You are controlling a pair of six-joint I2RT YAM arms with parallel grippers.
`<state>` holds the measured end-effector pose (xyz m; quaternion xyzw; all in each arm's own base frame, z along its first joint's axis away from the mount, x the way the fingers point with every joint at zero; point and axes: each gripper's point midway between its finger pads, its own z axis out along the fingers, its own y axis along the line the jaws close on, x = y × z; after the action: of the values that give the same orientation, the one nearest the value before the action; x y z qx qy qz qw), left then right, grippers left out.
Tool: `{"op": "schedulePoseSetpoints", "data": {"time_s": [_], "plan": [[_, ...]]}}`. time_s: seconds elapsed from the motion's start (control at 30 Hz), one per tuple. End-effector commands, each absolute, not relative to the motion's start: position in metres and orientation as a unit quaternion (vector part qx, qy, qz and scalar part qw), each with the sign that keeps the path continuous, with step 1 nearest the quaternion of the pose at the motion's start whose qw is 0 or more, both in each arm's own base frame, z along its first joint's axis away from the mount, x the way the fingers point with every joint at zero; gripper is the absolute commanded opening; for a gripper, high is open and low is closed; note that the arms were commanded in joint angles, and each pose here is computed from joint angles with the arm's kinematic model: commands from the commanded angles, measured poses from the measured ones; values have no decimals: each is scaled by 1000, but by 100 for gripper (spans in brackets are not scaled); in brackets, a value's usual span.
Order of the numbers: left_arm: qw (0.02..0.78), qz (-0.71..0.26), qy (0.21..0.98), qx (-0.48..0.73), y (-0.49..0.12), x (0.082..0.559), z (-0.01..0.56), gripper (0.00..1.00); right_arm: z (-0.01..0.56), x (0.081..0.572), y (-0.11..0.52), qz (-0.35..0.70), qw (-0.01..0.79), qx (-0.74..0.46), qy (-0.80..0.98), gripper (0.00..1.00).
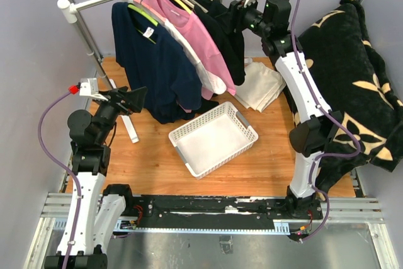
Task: Remove the t-shirt from the hanger
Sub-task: Pick up the hanger from the clothesline.
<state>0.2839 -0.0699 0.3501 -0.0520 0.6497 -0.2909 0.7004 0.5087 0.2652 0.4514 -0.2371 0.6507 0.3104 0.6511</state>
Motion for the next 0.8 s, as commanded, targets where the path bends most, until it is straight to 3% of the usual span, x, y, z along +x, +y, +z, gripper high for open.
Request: {"op": "schedulePoseSetpoints", "data": {"time_s": [0.0,0.5,0.77], "plan": [[705,-302,641,-38,-76,279,356,97,456,509,267,298,659,-244,646,61],[705,-295,643,-39,-74,279,355,97,456,509,270,303,660,-249,640,33],[707,-297,641,-40,-74,279,359,97,463,506,267,301,667,-248,634,1]]}}
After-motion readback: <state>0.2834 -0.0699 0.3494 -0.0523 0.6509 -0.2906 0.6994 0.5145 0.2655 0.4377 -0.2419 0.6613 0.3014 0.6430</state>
